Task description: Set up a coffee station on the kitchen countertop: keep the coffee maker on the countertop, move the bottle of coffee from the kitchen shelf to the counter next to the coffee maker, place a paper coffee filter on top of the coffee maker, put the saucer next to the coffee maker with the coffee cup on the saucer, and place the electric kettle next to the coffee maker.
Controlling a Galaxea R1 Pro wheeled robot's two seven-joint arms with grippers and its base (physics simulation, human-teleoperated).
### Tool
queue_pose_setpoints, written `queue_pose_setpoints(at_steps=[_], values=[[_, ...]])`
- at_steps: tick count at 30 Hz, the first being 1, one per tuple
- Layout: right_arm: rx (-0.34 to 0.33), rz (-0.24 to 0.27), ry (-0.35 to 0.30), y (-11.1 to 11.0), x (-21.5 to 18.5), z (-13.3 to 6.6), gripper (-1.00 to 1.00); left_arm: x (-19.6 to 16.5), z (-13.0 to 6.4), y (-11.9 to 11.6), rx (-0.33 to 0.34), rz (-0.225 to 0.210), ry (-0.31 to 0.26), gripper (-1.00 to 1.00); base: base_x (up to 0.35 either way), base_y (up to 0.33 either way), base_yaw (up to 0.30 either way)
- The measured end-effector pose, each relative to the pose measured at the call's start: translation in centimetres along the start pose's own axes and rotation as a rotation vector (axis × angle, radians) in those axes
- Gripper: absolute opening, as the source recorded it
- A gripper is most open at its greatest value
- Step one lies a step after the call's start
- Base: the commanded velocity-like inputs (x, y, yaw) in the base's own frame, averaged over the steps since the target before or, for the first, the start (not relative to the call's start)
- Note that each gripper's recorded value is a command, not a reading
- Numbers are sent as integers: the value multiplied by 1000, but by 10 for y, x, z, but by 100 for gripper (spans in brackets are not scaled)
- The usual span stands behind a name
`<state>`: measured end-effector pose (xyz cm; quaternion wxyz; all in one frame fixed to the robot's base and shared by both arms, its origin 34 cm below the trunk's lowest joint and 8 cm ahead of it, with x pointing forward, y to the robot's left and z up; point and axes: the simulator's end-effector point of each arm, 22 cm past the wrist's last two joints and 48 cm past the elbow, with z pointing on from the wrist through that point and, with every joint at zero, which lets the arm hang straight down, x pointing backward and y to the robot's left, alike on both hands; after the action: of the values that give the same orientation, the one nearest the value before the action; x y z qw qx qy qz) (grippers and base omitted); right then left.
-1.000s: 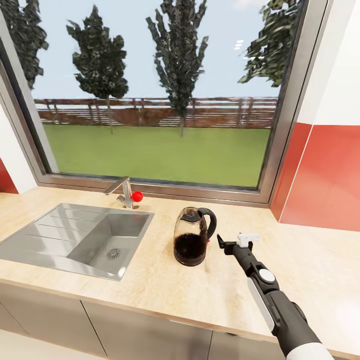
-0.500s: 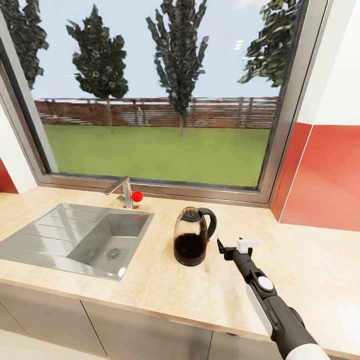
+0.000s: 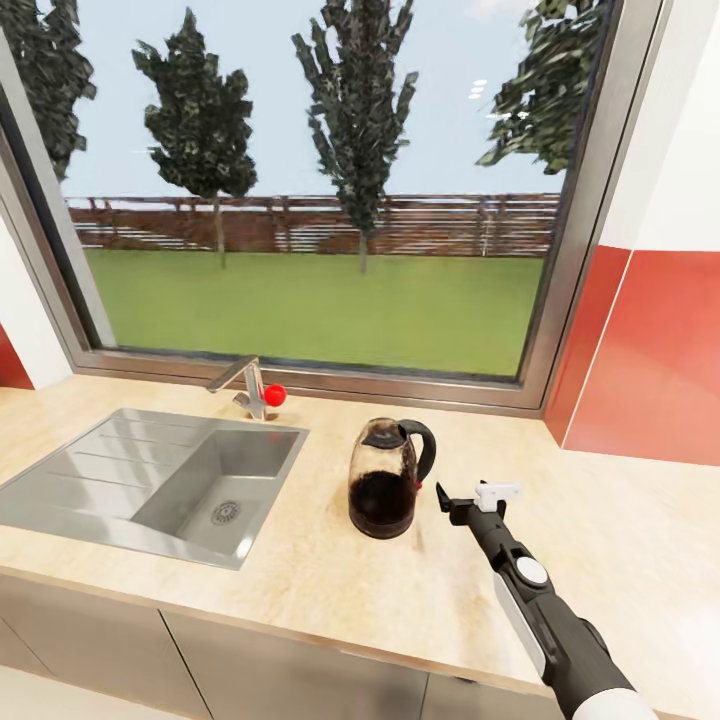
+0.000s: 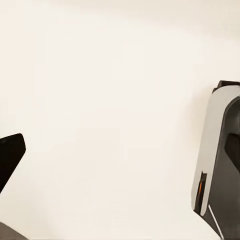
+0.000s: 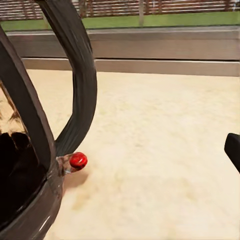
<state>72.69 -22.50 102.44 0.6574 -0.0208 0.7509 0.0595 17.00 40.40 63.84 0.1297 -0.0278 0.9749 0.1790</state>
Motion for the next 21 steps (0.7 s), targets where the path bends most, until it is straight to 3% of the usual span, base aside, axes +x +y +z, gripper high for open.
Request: queue_pose_setpoints(at_steps=[21], values=[[4, 2, -5, -1, -3, 0, 100, 6, -1, 2, -1, 3, 7, 100, 65, 13, 0]])
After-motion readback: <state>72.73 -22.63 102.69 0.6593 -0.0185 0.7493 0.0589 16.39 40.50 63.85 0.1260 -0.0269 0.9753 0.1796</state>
